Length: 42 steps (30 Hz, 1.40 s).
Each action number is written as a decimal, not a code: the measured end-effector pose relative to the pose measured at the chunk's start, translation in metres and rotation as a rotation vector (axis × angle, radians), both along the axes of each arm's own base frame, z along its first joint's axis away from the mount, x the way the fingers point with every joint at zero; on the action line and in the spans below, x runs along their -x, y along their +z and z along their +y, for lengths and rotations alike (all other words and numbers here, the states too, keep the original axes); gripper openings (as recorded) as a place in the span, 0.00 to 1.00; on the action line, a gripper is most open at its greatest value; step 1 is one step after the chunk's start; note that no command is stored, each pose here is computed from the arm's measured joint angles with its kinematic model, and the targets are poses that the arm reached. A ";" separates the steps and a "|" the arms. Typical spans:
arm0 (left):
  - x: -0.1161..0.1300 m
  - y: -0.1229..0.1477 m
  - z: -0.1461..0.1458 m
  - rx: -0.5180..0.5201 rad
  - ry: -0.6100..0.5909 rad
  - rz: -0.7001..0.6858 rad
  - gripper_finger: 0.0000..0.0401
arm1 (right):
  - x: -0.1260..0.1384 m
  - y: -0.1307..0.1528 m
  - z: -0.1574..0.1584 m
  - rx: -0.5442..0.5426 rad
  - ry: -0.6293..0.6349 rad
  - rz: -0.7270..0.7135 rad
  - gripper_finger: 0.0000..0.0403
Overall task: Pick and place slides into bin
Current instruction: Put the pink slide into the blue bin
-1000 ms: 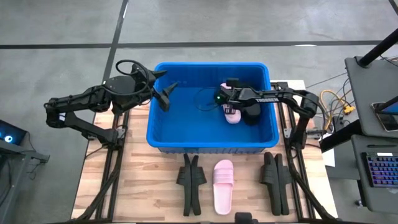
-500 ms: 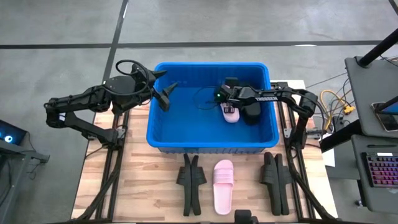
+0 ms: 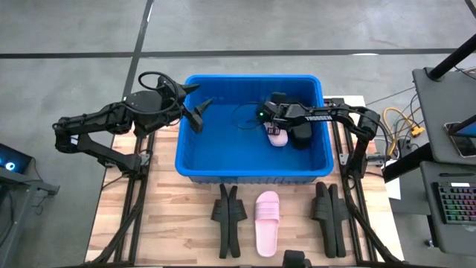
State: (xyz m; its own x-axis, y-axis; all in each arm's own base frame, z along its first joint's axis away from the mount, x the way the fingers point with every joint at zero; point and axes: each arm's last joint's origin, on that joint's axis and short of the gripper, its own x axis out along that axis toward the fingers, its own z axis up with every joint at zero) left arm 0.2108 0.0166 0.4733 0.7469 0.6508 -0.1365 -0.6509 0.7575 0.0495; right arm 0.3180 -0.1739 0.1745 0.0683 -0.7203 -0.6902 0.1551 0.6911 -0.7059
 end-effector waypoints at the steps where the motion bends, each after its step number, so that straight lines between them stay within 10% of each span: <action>1: 0.000 0.000 0.000 0.000 0.000 0.000 0.68 | 0.000 0.000 0.000 0.003 -0.001 -0.001 0.02; 15: 0.000 0.000 0.000 0.000 0.000 0.000 0.68 | 0.001 -0.001 -0.001 0.008 0.023 0.023 0.05; 42: 0.000 0.000 0.000 0.000 -0.001 0.001 0.68 | 0.007 0.003 0.003 -0.045 0.057 0.115 0.72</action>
